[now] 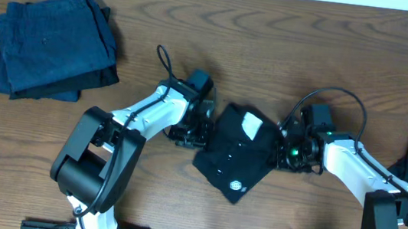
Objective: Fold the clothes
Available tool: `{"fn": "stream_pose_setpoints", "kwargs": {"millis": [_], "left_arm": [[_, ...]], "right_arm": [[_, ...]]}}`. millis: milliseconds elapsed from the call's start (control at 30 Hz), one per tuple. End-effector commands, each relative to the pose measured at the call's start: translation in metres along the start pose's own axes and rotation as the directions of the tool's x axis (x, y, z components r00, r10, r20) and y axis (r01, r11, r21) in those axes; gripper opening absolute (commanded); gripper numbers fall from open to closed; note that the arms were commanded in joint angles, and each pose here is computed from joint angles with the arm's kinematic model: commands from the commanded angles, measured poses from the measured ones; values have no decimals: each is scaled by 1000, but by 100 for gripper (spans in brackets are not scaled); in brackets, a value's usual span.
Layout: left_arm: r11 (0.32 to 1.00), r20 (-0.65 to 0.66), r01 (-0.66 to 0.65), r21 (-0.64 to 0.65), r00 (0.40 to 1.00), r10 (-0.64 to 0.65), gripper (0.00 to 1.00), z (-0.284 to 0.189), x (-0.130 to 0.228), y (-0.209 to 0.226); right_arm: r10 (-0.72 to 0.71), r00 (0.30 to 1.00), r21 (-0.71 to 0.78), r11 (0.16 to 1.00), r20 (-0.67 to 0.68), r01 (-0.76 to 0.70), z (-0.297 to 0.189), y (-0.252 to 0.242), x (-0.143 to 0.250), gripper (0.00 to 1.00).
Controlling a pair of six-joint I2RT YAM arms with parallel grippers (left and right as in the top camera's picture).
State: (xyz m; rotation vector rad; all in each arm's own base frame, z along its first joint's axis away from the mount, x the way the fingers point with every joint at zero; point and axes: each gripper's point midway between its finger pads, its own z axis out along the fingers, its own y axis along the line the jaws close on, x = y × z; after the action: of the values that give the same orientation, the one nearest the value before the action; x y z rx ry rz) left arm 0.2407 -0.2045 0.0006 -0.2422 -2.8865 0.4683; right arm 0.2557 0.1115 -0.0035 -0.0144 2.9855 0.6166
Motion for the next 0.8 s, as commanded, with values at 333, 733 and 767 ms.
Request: {"fn": "stream_pose_setpoints", "kwargs": {"millis": [333, 733, 767], "left_arm": [[998, -18, 0, -55, 1000, -1, 28, -10, 25, 1], [982, 397, -170, 79, 909, 126, 61, -93, -40, -22], [973, 399, -203, 106, 905, 146, 62, -93, -41, -28]], "right_arm": [[28, 965, 197, 977, 261, -82, -26, -43, -74, 24], [56, 981, 223, 970, 184, -97, -23, -48, -53, 40], [57, 981, 223, 970, 183, -98, -23, -48, -53, 40]]}}
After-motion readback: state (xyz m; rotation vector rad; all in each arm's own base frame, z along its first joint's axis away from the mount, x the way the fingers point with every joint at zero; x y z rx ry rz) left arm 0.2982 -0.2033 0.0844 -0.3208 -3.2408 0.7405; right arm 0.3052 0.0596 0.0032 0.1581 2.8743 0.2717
